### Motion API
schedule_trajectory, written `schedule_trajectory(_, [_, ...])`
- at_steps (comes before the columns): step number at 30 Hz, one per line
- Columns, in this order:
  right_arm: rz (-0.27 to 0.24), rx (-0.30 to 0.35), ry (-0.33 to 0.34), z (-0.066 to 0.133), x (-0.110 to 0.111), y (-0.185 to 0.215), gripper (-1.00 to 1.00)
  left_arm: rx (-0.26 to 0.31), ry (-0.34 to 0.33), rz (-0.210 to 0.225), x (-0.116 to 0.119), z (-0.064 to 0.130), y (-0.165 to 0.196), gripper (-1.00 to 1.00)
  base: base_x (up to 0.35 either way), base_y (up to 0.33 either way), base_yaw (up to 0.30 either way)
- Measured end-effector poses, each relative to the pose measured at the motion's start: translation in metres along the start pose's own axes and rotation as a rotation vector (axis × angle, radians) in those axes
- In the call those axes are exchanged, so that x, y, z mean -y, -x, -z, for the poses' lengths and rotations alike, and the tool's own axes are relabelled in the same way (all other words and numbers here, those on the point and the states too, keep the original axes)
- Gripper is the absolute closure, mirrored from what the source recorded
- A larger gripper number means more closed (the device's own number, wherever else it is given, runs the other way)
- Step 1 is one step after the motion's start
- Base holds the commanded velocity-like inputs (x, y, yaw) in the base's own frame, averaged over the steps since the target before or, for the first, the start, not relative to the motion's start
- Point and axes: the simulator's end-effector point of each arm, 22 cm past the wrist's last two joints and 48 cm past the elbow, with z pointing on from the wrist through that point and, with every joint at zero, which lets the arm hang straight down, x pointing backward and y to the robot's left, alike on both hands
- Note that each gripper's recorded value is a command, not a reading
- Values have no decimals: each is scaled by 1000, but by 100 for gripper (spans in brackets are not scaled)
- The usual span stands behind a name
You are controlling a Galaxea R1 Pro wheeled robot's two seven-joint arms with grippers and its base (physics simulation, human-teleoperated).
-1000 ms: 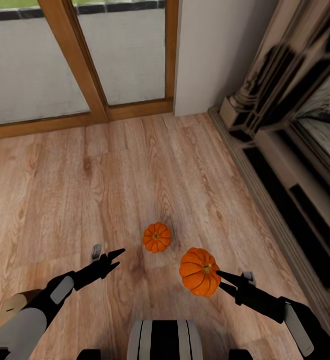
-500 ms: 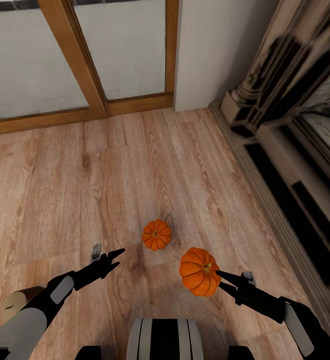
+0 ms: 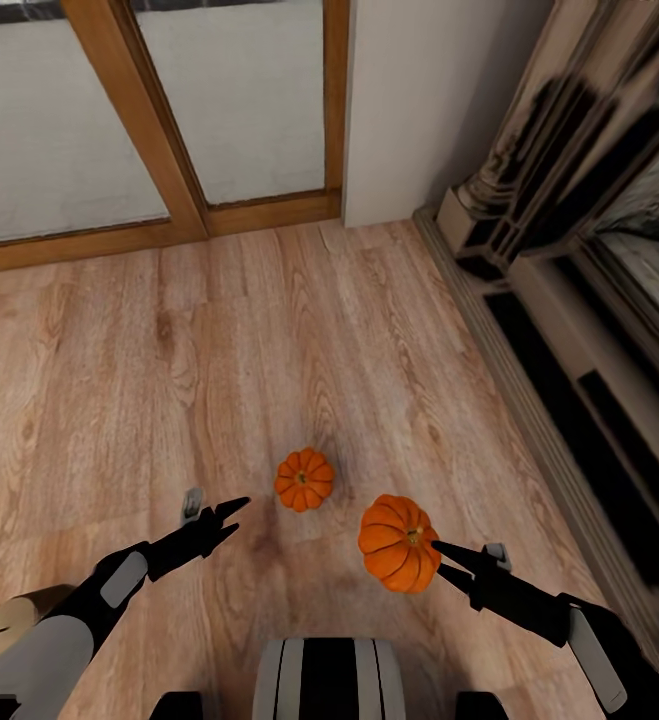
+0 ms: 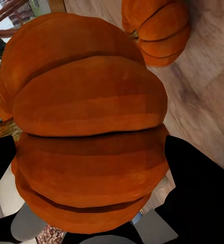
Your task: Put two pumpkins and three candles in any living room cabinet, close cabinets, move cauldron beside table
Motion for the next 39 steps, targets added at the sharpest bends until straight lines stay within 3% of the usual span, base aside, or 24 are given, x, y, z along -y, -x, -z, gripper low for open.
schedule_trajectory(39, [2,3,7,0,-2,1,100,3,0,-3,0,0,1,-100,37,-71,0])
